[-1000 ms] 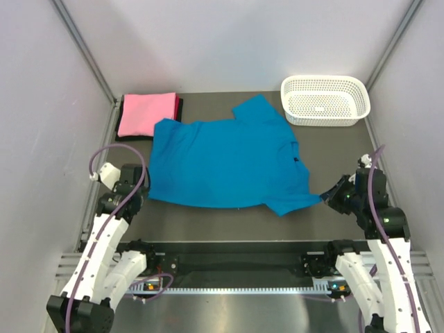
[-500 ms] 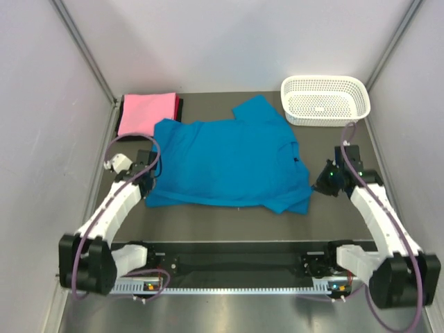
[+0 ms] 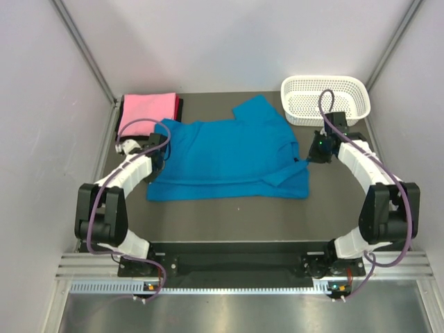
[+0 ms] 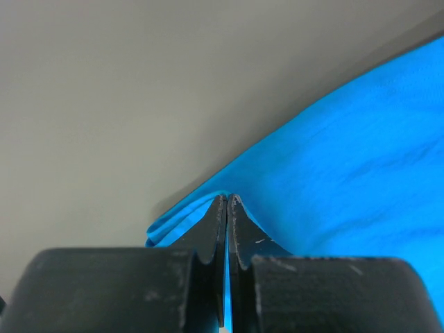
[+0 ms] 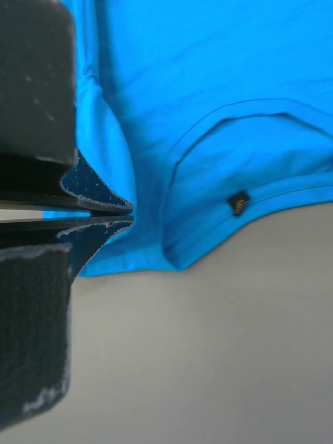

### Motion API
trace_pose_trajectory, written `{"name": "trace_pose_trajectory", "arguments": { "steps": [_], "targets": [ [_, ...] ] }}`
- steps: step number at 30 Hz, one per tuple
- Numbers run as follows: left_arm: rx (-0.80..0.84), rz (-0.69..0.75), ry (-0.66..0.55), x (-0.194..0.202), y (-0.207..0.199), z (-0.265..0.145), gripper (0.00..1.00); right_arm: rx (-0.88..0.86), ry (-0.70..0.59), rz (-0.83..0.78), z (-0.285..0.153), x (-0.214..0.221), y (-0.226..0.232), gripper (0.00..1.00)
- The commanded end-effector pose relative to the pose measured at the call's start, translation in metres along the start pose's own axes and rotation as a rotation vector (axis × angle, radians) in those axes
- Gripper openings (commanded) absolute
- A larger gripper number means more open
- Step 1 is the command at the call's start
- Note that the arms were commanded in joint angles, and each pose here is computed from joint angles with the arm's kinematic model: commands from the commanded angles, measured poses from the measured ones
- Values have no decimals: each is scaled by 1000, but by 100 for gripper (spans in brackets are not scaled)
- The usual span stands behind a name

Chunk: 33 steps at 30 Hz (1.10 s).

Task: Fold and stack the t-shirts
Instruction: Fold the tshirt

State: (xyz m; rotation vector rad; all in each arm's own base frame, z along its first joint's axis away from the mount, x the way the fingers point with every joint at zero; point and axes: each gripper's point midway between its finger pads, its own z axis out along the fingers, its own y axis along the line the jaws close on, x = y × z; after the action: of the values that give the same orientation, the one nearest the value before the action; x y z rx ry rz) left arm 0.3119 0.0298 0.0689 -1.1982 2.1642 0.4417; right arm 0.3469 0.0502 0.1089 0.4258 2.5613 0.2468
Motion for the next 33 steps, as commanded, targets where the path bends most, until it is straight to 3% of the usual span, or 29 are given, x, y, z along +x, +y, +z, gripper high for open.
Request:
{"name": "trace_pose_trajectory", "arguments": {
  "steps": [1,12,33],
  "targets": [
    [-3,-29,-55,-17,-16,6,0,-26,-113,-88,-3,-40,15,0],
    [-14,-32,-47,-16,-27,16,0,-55,-142,-197,14,-70,39,0],
    [-128,-3,-44,-14,-27,33,0,-56,-96,-289,51,-75,49,0]
  ]
}}
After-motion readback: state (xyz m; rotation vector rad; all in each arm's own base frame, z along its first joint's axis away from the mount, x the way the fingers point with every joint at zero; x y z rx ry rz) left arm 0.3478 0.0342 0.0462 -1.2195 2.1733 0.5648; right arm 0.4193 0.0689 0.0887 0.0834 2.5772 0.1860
